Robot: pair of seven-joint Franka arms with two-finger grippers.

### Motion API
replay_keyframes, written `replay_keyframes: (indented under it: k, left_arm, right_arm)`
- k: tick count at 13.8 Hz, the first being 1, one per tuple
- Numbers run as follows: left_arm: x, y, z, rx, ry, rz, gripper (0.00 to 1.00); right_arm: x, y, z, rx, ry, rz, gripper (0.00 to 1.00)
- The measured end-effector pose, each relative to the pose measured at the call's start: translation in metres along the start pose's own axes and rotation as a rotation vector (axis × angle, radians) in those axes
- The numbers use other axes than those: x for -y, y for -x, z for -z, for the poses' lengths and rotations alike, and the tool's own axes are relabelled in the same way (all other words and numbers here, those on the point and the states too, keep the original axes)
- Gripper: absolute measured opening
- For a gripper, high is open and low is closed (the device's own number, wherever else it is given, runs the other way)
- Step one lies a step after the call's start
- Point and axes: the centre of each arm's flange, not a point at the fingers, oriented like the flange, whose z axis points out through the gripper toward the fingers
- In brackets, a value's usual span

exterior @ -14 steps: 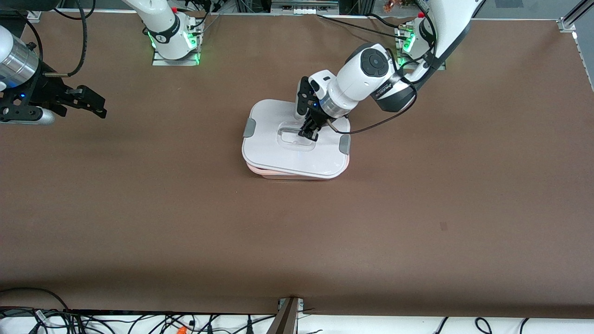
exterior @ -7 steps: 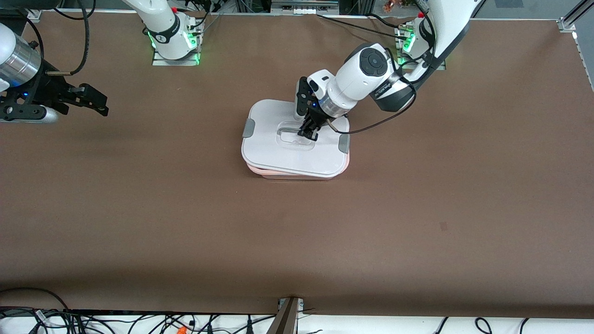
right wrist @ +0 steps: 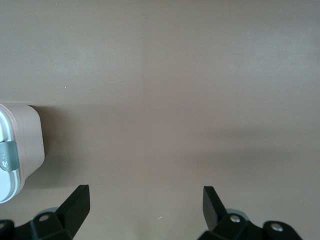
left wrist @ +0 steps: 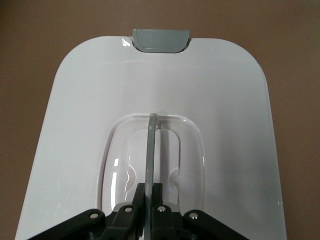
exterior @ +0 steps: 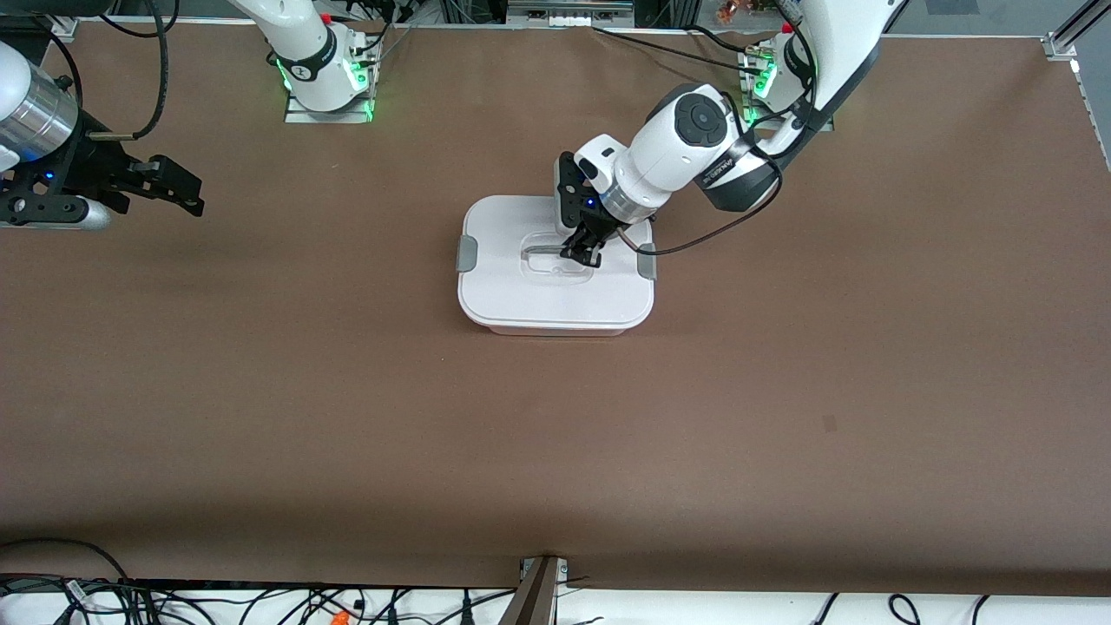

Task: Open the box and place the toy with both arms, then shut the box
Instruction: 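Open the left gripper and lift it off the lid handle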

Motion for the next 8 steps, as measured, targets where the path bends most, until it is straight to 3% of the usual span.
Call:
replay_keyframes:
  k: [6, 8]
  left_arm:
    - [-0.0019, 0.0009, -0.0018, 0.006, 0.007, -0.001, 0.07]
    - [-0.0021, 0.0017, -0.0023, 0.007, 0.008, -0.001, 0.21]
  right_arm:
    - [0.0000, 0.0001, 0.0000, 0.001, 0.000, 0.000, 1.00]
    - [0.0001, 0.0001, 0.0000, 0.001, 0.000, 0.000, 1.00]
